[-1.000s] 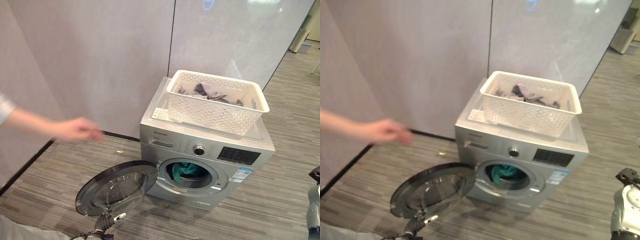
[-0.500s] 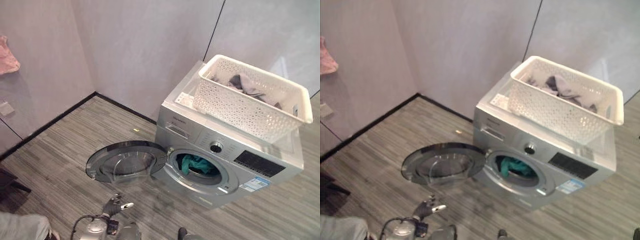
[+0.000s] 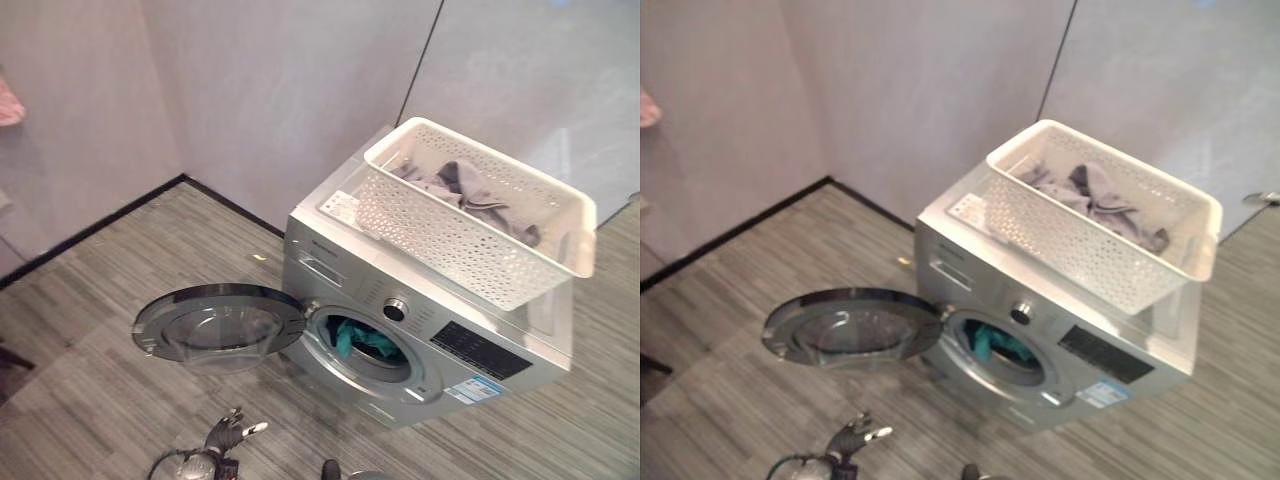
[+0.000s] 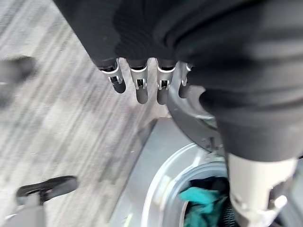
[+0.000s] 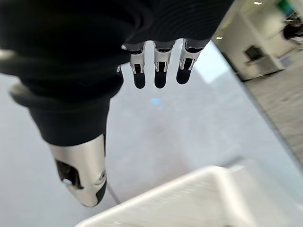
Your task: Grab the laundry basket,head to the washer,open it,put in the laundry and shut it.
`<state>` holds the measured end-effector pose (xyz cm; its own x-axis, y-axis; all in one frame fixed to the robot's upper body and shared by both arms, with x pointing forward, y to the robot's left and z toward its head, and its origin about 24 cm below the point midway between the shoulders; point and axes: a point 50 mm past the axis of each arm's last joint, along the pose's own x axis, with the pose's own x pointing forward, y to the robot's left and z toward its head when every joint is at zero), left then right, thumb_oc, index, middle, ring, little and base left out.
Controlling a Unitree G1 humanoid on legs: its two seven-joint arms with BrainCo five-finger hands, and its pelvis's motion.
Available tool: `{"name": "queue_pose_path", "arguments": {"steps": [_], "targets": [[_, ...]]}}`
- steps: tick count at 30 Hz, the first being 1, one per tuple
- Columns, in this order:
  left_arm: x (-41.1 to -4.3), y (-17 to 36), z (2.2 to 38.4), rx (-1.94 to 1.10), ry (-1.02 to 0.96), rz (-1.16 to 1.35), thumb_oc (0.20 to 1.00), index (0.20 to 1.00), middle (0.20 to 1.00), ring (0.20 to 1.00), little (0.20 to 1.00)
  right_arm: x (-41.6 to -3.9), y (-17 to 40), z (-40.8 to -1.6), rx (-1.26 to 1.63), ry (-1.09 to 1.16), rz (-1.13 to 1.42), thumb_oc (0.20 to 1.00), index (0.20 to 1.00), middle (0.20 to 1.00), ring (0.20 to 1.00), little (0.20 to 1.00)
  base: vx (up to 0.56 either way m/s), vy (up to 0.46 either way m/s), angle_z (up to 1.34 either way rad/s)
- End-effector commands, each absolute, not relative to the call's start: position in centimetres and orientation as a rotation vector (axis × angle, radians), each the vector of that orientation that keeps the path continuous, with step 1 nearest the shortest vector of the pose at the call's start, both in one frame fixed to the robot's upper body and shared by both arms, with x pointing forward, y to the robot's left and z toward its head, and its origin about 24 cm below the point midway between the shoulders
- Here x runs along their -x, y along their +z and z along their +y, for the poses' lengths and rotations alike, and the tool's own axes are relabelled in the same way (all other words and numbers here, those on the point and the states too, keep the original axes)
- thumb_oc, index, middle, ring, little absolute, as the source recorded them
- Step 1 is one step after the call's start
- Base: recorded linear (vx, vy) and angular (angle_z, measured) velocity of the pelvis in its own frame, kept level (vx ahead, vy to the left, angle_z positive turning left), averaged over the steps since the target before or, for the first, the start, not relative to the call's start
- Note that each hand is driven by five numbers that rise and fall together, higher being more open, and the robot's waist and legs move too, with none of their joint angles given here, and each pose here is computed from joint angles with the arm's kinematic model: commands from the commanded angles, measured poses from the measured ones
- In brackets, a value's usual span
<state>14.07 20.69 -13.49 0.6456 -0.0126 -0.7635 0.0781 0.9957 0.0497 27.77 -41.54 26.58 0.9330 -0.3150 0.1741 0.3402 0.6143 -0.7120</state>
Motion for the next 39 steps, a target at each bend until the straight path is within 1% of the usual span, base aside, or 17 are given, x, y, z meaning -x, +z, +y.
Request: {"name": "queue_pose_path", "arguments": {"steps": [1, 3, 6, 12, 15, 20, 26, 30, 33, 39], "targets": [[-14.4, -12.7, 21.9, -0.121, -0.078, 0.815, 1.0, 1.0, 1.0, 1.0, 1.0, -27.2, 29.1, -42.4, 0.804, -0.429, -0.076, 1.0, 1.0, 1.0, 1.0, 1.0, 0.12, -0.061, 0.41], [-14.3, -12.6, 21.7, -0.13, -0.116, 0.815, 1.0, 1.0, 1.0, 1.0, 1.0, -28.1, 28.2, -42.1, 0.776, -0.39, -0.027, 1.0, 1.0, 1.0, 1.0, 1.0, 0.12, -0.015, 0.57], [-13.8, -12.8, 21.7, -0.134, -0.123, 0.829, 1.0, 1.0, 1.0, 1.0, 1.0, -29.3, 28.4, -41.0, 0.707, -0.341, -0.064, 1.0, 1.0, 1.0, 1.0, 1.0, 0.08, -0.012, 0.07], [-12.9, -13.2, 22.2, -0.14, -0.118, 0.864, 1.0, 1.0, 1.0, 1.0, 1.0, -30.1, 28.2, -40.7, 0.787, -0.314, 0.01, 1.0, 1.0, 1.0, 1.0, 1.0, 0.05, -0.017, -0.02], [-12.5, -13.3, 22.1, -0.14, -0.134, 0.882, 1.0, 1.0, 1.0, 1.0, 1.0, -29.4, 27.8, -41.9, 0.904, -0.331, 0.133, 1.0, 1.0, 1.0, 1.0, 1.0, 0.04, -0.033, -0.02], [-12.4, -13.3, 22.2, -0.147, -0.145, 0.883, 1.0, 1.0, 1.0, 1.0, 1.0, -28.6, 27.0, -43.3, 0.976, -0.372, 0.24, 1.0, 1.0, 1.0, 1.0, 1.0, 0.03, -0.048, -0.01], [-12.8, -13.0, 22.9, -0.148, -0.115, 0.878, 1.0, 1.0, 1.0, 1.0, 1.0, -28.6, 25.6, -43.9, 0.96, -0.398, 0.292, 1.0, 1.0, 1.0, 1.0, 1.0, 0.04, -0.146, 0.02], [-12.8, -12.9, 23.4, -0.135, -0.086, 0.878, 1.0, 1.0, 1.0, 1.0, 1.0, -29.5, 24.8, -43.1, 0.938, -0.37, 0.28, 1.0, 1.0, 1.0, 1.0, 1.0, 0.08, -0.221, 0.12], [-13.9, -12.2, 23.7, -0.126, -0.073, 0.834, 1.0, 1.0, 1.0, 1.0, 1.0, -30.6, 24.5, -41.8, 0.904, -0.338, 0.237, 1.0, 1.0, 1.0, 1.0, 1.0, 0.08, -0.282, 0.36], [-15.1, -11.5, 23.3, -0.119, -0.088, 0.781, 1.0, 1.0, 1.0, 1.0, 1.0, -30.5, 22.9, -41.7, 0.876, -0.309, 0.25, 1.0, 1.0, 1.0, 1.0, 1.0, 0.1, 0.101, 0.52]]}}
